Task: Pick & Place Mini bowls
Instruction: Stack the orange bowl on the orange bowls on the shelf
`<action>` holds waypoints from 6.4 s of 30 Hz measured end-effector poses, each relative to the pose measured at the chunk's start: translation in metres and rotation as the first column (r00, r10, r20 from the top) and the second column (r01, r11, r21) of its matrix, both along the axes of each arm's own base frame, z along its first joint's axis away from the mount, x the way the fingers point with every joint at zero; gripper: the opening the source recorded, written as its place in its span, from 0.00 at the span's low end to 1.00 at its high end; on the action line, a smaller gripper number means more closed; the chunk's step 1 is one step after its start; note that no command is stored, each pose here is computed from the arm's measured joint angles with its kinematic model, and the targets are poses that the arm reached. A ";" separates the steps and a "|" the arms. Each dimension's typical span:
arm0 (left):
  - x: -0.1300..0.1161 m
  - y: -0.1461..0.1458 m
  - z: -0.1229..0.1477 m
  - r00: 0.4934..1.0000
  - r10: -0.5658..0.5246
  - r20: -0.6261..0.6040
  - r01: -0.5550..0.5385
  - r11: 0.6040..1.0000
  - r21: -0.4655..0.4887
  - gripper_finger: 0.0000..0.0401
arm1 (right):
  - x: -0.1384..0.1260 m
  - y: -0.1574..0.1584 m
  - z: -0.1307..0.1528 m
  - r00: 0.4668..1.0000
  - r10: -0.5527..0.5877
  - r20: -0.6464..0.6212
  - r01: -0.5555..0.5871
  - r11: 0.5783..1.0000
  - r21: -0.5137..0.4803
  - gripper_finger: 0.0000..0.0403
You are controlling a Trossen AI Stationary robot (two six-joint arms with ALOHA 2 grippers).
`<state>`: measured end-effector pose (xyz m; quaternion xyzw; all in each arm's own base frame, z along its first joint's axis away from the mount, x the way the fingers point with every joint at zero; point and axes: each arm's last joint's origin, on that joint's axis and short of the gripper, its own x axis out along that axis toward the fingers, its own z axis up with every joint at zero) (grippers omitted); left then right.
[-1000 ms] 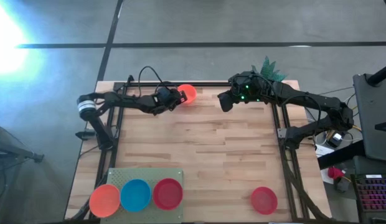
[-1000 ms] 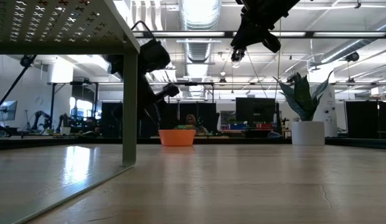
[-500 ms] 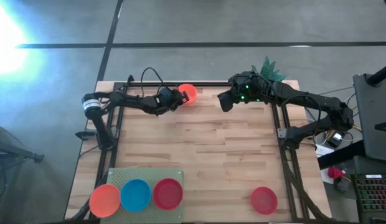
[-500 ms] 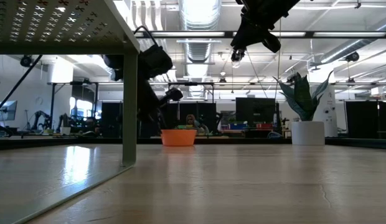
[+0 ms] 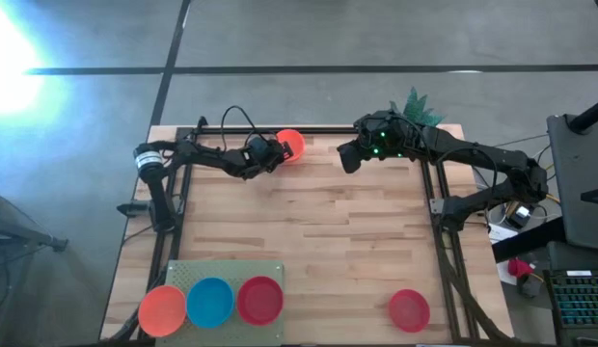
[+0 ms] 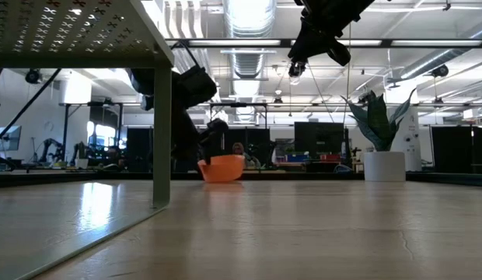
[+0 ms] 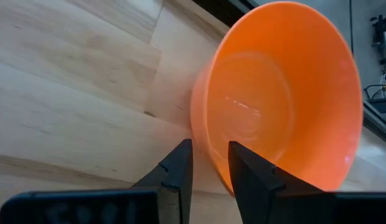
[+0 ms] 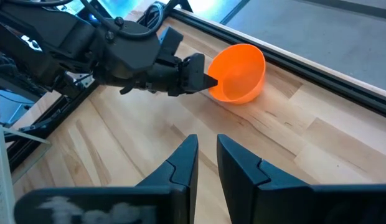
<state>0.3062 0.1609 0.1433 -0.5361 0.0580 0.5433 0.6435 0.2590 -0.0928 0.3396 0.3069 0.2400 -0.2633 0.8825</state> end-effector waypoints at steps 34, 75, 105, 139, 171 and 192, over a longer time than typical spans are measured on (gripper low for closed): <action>-0.035 -0.023 0.085 0.975 -0.215 -0.054 0.220 0.968 0.118 0.00 | 0.000 0.000 0.000 0.999 0.035 -0.019 -0.036 0.999 -0.038 0.14; -0.258 -0.149 0.226 0.212 -0.942 -0.261 0.968 0.239 -0.075 0.00 | 0.003 0.010 0.000 0.991 0.136 -0.002 -0.136 0.991 0.001 0.14; -0.225 -0.138 0.219 -0.008 -0.978 -0.209 0.979 0.035 -0.202 0.00 | 0.003 0.011 0.000 0.986 0.166 -0.006 -0.166 0.986 -0.008 0.14; -0.175 -0.191 0.257 -0.270 -0.938 -0.215 0.949 -0.222 -0.223 0.00 | 0.003 0.011 -0.001 0.973 0.226 -0.038 -0.228 0.971 -0.075 0.14; -0.201 -0.309 0.231 -0.449 -0.876 -0.178 0.805 -0.309 -0.507 0.00 | 0.005 0.017 0.001 0.899 0.437 0.033 -0.437 0.899 -0.013 0.14; -0.195 -0.328 0.222 -0.493 -0.857 -0.149 0.766 -0.347 -0.541 0.02 | 0.004 0.017 0.002 0.901 0.432 0.038 -0.432 0.902 -0.011 0.14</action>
